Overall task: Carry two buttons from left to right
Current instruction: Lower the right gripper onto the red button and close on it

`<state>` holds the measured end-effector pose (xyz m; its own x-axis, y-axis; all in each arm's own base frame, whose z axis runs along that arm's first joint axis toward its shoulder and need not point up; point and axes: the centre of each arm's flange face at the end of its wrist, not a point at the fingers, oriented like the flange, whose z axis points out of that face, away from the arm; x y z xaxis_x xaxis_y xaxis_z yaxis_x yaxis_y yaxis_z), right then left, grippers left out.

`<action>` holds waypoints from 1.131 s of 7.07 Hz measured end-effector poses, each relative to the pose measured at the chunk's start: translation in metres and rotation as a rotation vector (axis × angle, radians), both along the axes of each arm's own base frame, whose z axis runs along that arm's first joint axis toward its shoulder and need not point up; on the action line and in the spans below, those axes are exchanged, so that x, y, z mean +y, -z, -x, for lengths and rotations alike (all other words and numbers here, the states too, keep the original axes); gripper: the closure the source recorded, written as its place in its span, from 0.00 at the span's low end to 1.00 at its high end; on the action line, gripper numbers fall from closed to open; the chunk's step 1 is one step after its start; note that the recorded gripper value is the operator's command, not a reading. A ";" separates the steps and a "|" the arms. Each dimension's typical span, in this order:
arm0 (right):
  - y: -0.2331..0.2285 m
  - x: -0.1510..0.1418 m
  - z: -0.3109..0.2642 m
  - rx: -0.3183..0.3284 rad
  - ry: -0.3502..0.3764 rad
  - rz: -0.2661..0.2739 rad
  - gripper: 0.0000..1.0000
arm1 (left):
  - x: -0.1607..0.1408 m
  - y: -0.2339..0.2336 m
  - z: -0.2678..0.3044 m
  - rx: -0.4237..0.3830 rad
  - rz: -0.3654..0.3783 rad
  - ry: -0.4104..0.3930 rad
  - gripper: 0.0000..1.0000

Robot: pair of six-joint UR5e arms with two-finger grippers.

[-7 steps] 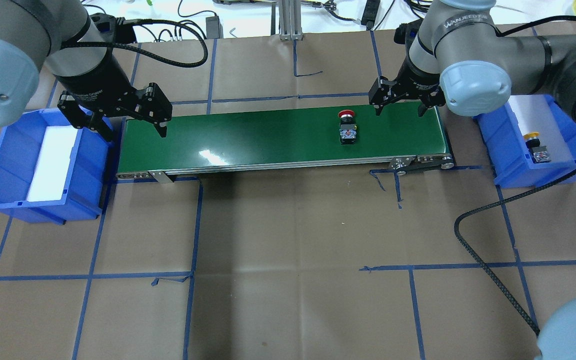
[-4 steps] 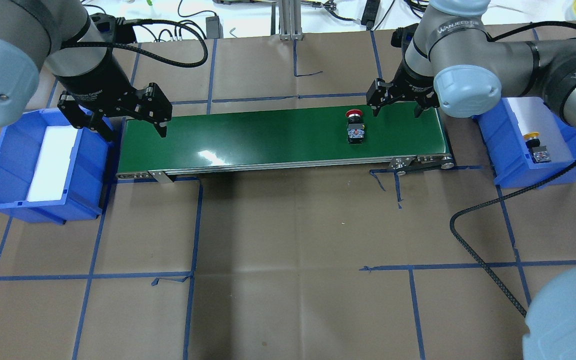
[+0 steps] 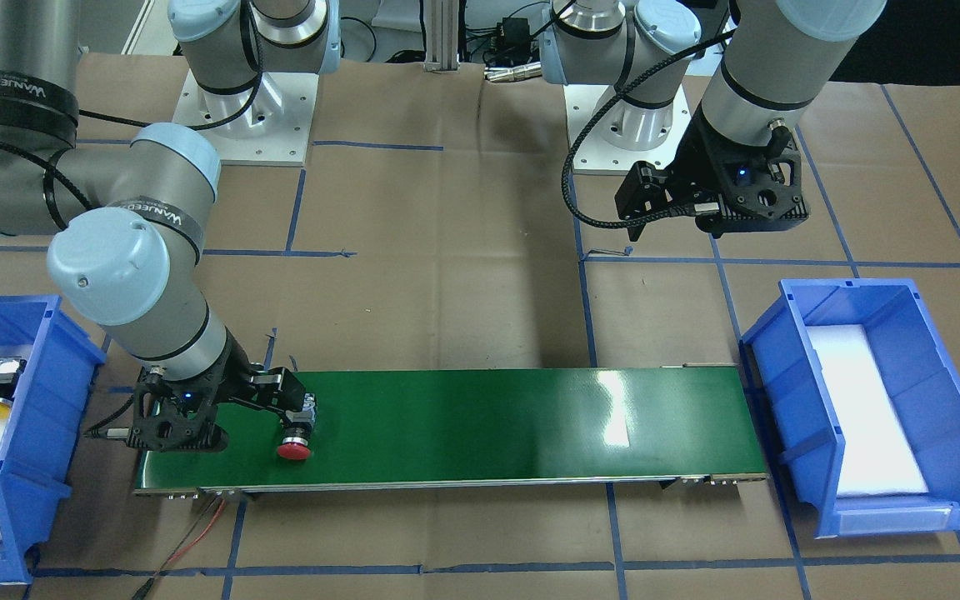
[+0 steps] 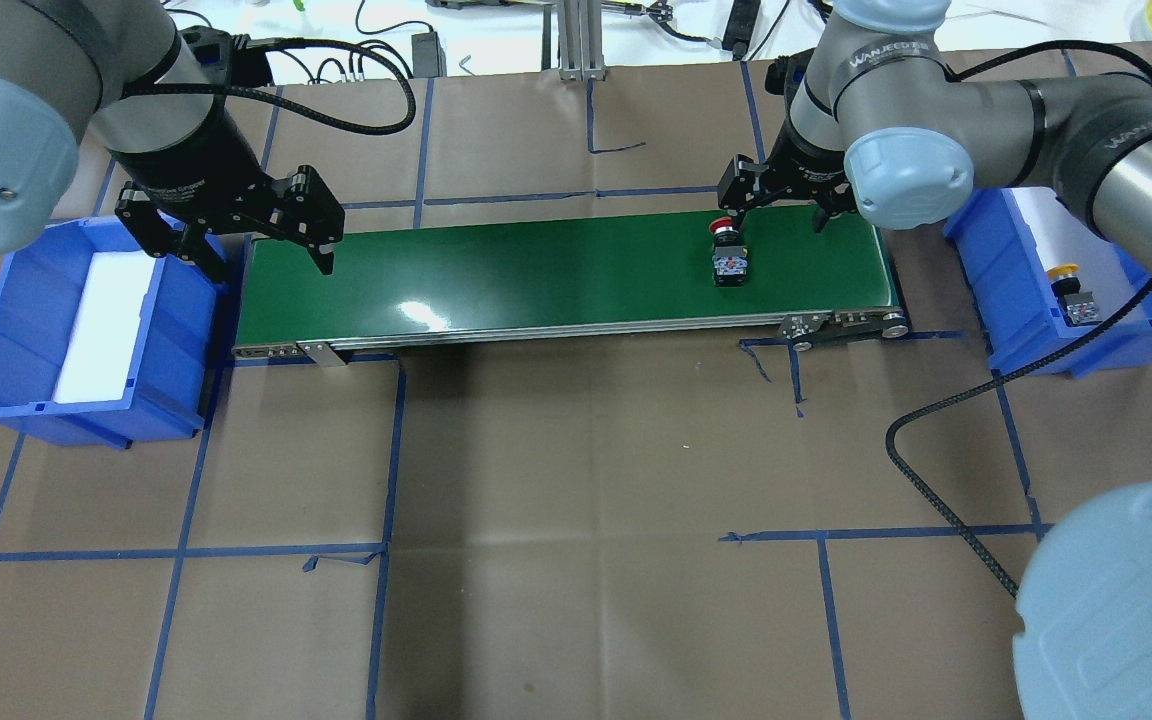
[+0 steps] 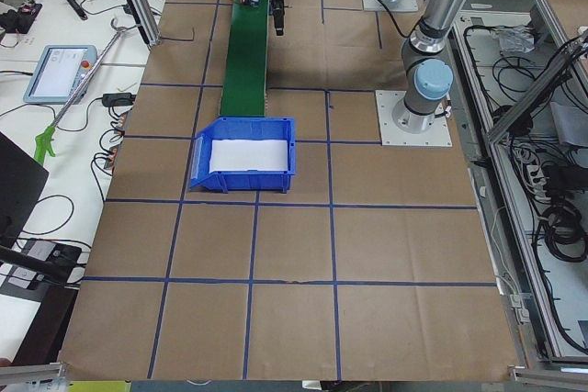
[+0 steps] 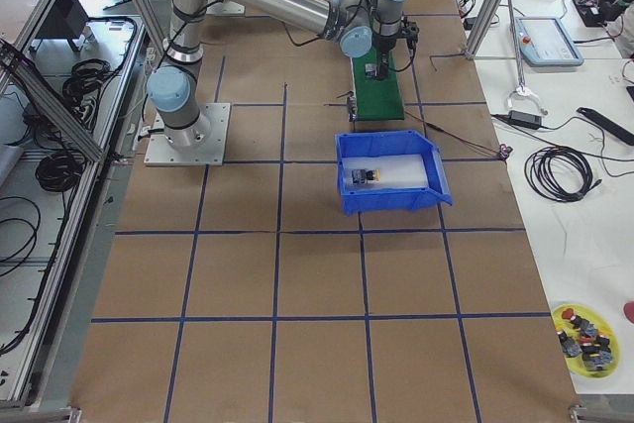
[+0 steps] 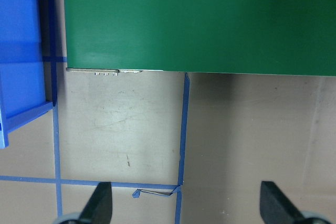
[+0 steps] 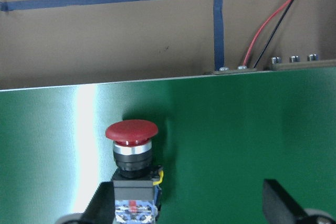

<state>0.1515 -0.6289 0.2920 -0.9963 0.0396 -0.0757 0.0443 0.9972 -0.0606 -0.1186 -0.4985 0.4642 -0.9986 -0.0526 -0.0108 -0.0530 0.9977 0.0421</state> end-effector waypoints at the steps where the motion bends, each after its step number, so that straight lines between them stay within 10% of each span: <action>1: 0.005 -0.002 -0.002 0.000 -0.003 -0.006 0.01 | 0.000 0.000 0.000 0.000 0.000 0.000 0.00; 5: 0.029 0.004 -0.003 0.004 -0.008 -0.049 0.13 | 0.000 0.000 0.000 0.000 0.002 0.000 0.00; 7: 0.041 0.007 -0.002 0.009 -0.012 -0.066 0.89 | 0.000 0.000 0.000 0.000 0.001 0.000 0.00; 8: 0.042 0.008 -0.001 0.013 -0.020 -0.068 0.94 | 0.000 0.000 0.000 0.000 0.002 0.000 0.00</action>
